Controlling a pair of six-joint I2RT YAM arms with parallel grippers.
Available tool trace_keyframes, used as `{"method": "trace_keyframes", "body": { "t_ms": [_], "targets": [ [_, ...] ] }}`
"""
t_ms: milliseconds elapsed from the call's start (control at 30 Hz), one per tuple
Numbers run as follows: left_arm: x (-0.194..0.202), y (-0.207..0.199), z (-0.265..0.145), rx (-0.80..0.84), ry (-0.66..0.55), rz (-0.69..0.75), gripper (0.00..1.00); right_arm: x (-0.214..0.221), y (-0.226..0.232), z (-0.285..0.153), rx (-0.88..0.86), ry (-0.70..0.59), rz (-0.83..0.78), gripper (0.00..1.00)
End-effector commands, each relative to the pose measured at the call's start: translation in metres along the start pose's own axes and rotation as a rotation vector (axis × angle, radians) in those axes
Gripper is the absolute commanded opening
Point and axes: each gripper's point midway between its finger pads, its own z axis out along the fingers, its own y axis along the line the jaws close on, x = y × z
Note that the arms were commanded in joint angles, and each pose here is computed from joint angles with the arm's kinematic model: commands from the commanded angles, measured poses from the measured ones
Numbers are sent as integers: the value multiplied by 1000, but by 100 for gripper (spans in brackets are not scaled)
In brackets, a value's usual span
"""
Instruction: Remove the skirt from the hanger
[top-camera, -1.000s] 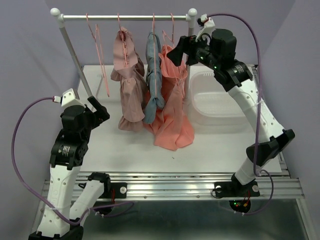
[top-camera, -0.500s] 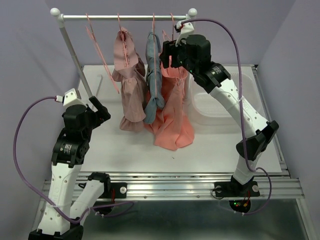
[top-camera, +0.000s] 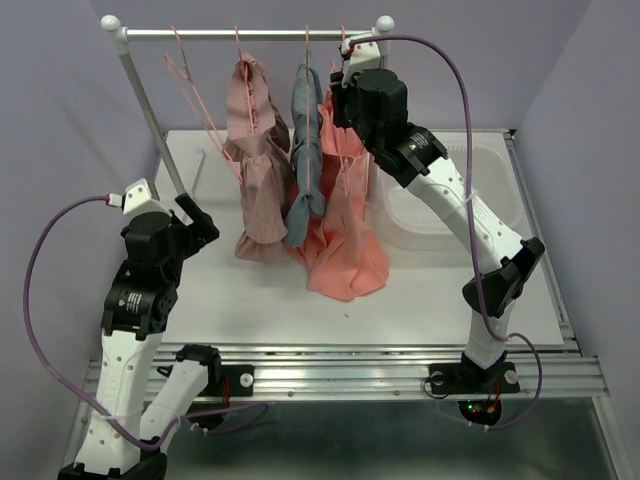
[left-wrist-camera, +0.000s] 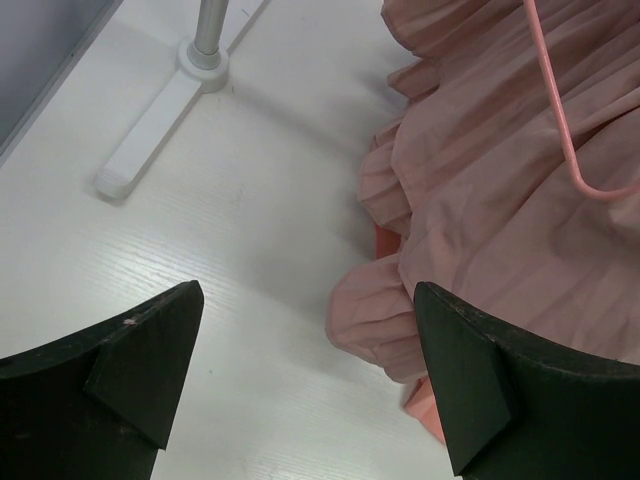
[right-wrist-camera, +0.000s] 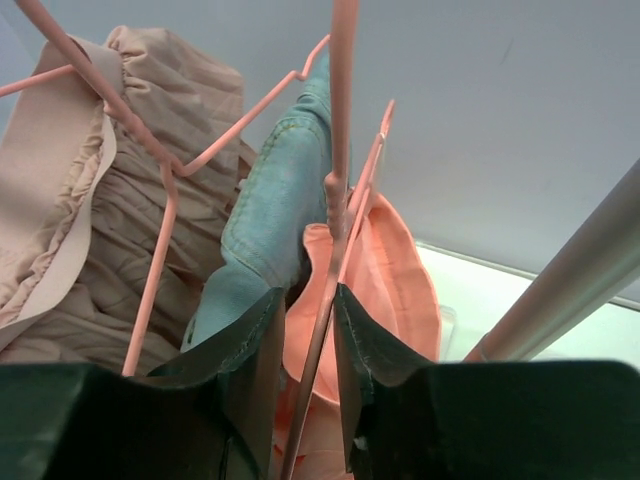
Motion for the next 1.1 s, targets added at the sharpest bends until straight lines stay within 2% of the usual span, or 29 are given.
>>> {"method": "trace_keyframes", "body": {
  "t_ms": [0, 67, 200, 300, 333, 400, 667, 933, 1067],
  "targets": [
    [-8, 4, -2, -16, -38, -2, 99, -33, -4, -6, 46, -84, -13, 31],
    [-8, 4, -2, -18, -38, 0, 99, -29, -4, -3, 56, -74, -22, 23],
    [-7, 5, -3, -21, -36, -1, 99, -25, -7, 1, 76, -63, -42, 26],
    [-7, 6, -4, -22, -40, -2, 99, -21, -7, 5, 88, -55, -46, 24],
    [-8, 6, -4, -21, -41, -2, 99, -21, -7, 6, 89, -58, -45, 11],
    [-9, 6, -5, -21, -44, -4, 99, -24, -8, 6, 96, -68, -44, 1],
    [-12, 7, -9, -22, -55, -7, 99, -56, -14, -3, 112, -152, -37, 1],
    [-17, -1, -12, 15, -58, -19, 99, -132, -30, -54, 155, -346, 15, 1],
    [-19, -4, -14, 30, -59, -25, 99, -148, -40, -76, 178, -381, 33, 1]
  ]
}}
